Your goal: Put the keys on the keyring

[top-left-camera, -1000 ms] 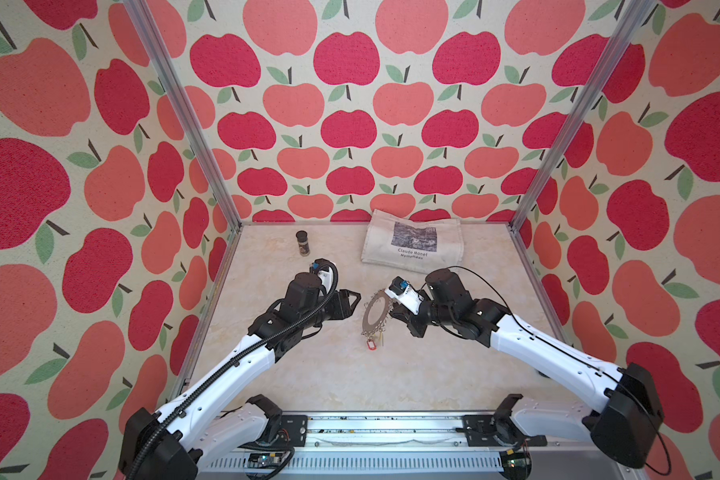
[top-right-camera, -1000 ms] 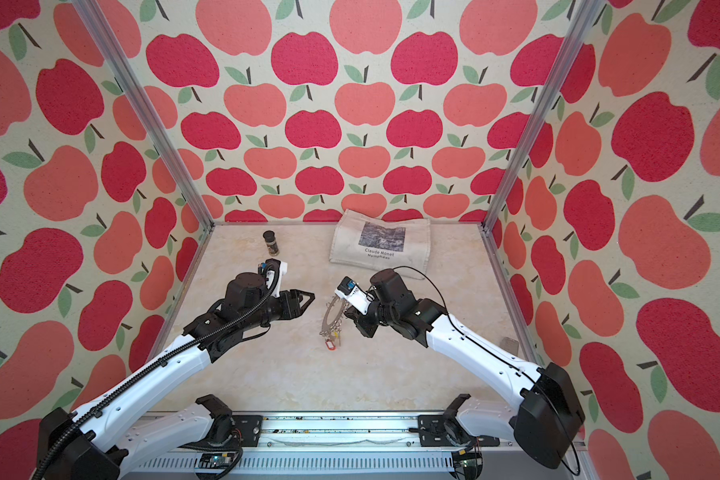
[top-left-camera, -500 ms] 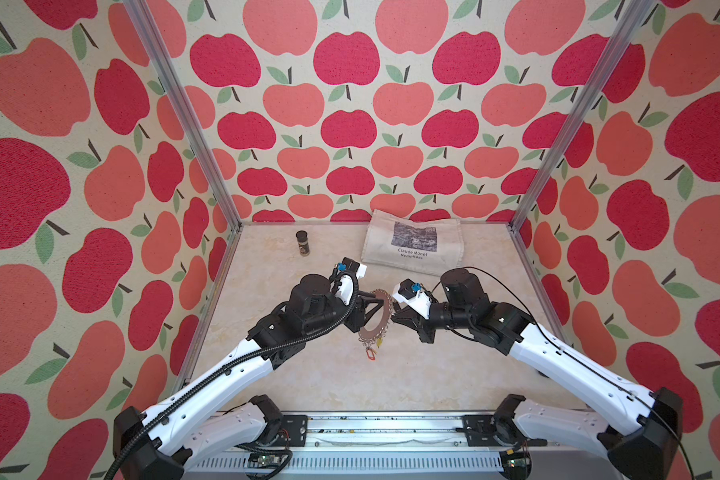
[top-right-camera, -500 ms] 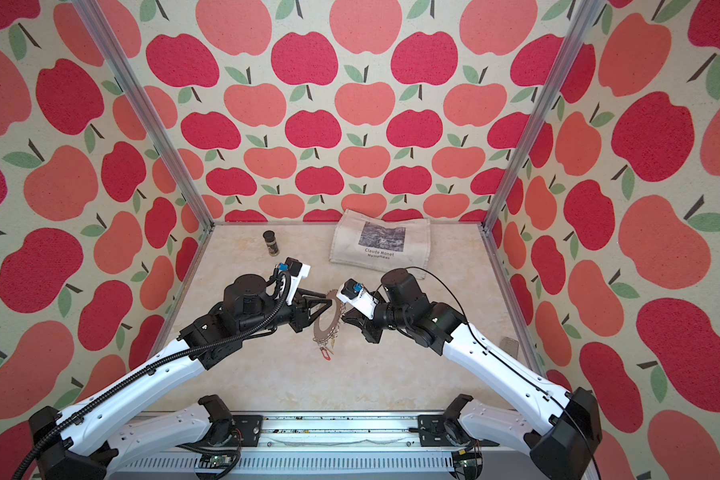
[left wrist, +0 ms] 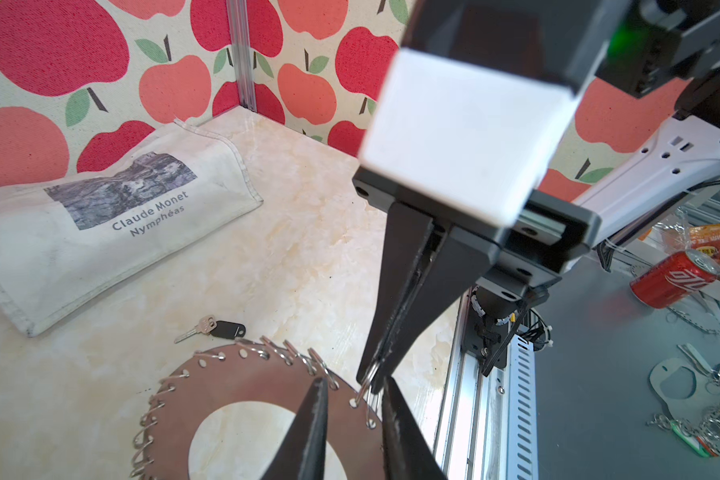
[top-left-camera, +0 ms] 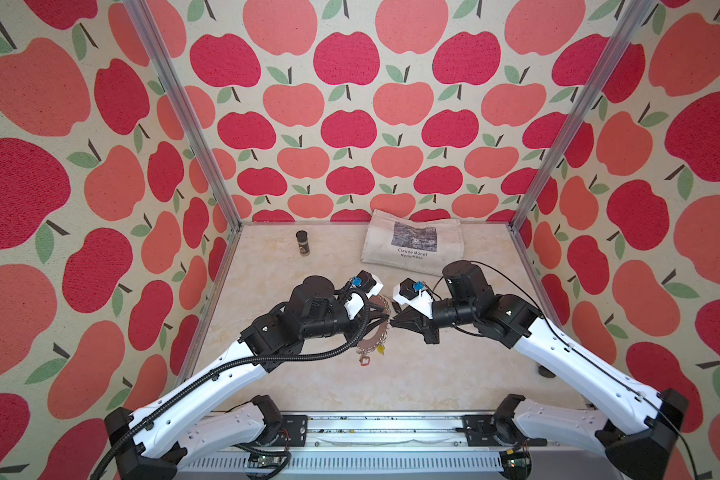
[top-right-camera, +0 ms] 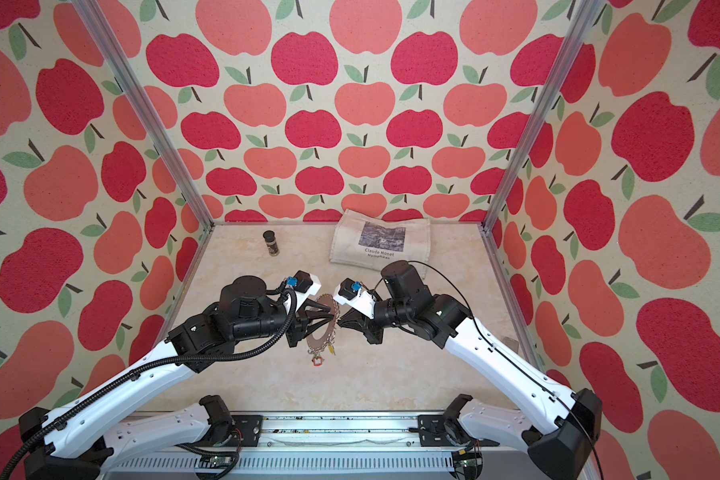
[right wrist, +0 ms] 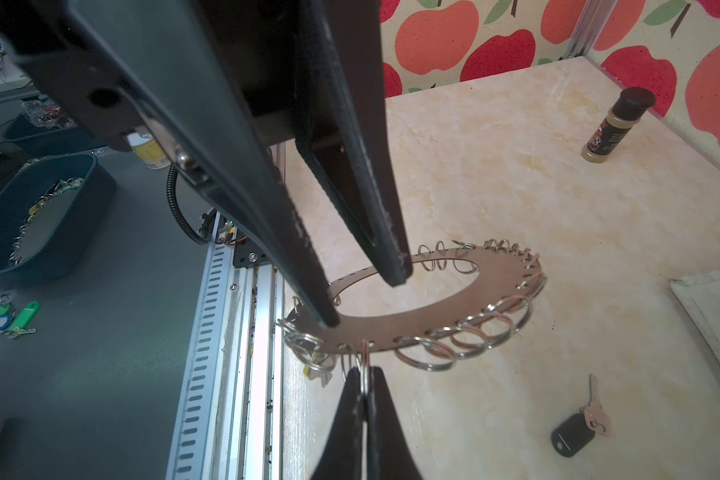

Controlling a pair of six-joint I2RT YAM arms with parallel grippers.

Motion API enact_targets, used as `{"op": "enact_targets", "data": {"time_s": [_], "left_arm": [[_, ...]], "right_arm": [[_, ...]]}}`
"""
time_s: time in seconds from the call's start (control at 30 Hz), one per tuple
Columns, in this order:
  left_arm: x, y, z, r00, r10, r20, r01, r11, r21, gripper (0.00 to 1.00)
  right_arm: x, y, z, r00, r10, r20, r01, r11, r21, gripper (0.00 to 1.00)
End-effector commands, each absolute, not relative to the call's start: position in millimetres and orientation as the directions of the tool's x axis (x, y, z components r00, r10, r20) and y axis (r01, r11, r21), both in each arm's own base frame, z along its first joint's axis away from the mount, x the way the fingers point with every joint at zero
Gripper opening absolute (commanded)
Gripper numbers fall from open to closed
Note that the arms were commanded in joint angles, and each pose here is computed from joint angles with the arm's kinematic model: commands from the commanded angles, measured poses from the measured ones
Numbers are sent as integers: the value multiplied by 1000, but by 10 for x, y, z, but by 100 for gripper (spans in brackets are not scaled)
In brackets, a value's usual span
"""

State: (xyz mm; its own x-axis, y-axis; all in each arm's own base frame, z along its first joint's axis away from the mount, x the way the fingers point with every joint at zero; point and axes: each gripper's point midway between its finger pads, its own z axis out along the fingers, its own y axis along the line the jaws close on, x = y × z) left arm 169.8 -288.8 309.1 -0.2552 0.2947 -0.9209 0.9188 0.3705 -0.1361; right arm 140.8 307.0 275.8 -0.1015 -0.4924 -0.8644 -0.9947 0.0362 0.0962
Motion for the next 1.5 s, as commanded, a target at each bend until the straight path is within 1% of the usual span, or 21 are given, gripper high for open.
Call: {"op": "enact_targets", "data": {"time_s": [0.0,0.2,0.4,0.67,1.13,1.27,1.4,1.47], "left_arm": [[1568,-2870,3189,-191,310,-931,947,308,-92,26],[1522,-2891,3138,-182,338,-923,957,278,-87,31],[1513,-2926,3088,-173,353,-920,962,260,-81,34],[1501,-2982,3089,-161,353,-922,969,235,-79,34],[1526,-3029,3032,-149,366,-919,970,234,-64,23],[1540,-3029,3034,-145,366,-919,969,241,-57,15],[1544,-3037,3041,-140,360,-922,969,243,-52,1],[1548,-3039,3055,-139,356,-924,969,243,-52,0]], "right_arm": [[1324,3100,2882,-62,-478,-876,-996,-25,84,0],[1324,3115,2922,-57,-474,-878,-996,-35,83,0],[1301,3128,2958,-56,-469,-882,-995,-49,89,0],[1289,3143,2965,-53,-469,-882,-995,-55,89,0],[1251,3153,3006,-45,-463,-885,-994,-70,87,0],[1245,3152,3022,-41,-460,-887,-994,-72,84,0],[1228,3158,3024,-40,-460,-887,-993,-78,85,0],[1222,3161,3019,-39,-461,-887,-993,-80,85,0]]}}
